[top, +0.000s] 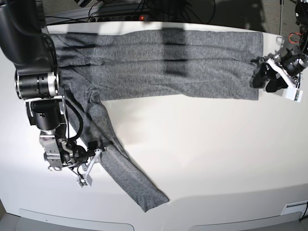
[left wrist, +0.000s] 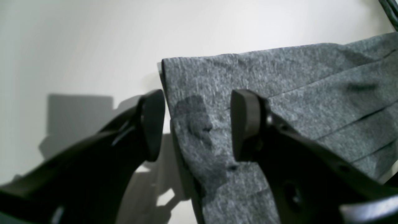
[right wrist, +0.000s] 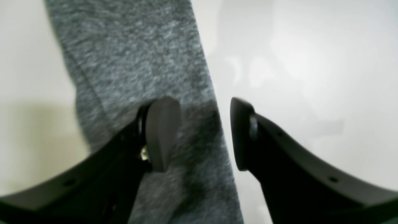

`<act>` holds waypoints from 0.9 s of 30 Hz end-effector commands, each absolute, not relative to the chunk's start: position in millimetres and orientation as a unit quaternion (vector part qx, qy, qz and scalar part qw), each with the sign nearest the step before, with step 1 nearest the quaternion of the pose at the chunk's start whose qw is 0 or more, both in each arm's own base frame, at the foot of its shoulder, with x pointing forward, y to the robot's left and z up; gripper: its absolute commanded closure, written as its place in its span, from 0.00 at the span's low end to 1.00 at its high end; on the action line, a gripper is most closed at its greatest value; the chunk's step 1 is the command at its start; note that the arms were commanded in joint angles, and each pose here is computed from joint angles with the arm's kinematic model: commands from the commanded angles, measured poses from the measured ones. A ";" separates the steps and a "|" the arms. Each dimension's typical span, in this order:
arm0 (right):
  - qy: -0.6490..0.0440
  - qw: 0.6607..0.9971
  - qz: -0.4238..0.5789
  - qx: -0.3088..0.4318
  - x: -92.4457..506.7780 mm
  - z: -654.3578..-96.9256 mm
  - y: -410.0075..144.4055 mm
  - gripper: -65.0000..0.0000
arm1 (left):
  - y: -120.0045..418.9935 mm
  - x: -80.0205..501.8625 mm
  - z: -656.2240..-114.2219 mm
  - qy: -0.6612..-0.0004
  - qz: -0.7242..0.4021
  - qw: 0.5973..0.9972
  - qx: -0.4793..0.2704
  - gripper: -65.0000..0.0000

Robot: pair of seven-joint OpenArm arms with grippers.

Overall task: Fold the T-shirt properly
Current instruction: 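Release the right gripper and grasp the trailing sleeve near its shoulder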

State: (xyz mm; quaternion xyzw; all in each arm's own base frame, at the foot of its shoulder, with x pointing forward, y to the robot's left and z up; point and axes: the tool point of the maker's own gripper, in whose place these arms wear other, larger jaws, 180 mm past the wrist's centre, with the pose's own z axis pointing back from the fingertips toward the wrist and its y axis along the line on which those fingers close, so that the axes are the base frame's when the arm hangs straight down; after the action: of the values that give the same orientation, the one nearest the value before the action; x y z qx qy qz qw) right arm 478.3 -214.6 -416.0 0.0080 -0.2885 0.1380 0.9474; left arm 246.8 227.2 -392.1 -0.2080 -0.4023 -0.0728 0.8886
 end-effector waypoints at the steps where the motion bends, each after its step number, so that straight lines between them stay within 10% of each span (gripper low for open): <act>1: -0.324 0.936 0.136 -0.005 500.9 -389.7 -220.1 0.54 | 230.1 255.7 -377.3 -0.426 -0.079 0.877 -0.208 0.49; 18: -0.274 0.952 0.137 0.019 478.5 -410.8 -214.5 0.54 | 230.1 255.7 -377.2 -0.426 -0.079 0.877 -0.208 0.49; 27: -0.263 0.955 0.136 0.015 474.8 -413.4 -216.5 1.00 | 230.2 255.7 -377.3 -0.425 -0.079 0.877 -0.208 0.49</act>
State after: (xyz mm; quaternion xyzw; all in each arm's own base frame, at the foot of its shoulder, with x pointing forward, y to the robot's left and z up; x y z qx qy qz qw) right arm 460.8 -213.9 -430.4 0.0175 -0.2453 0.1376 0.9595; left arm 246.8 227.1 -392.2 -0.2080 -0.4022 -0.0730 0.8886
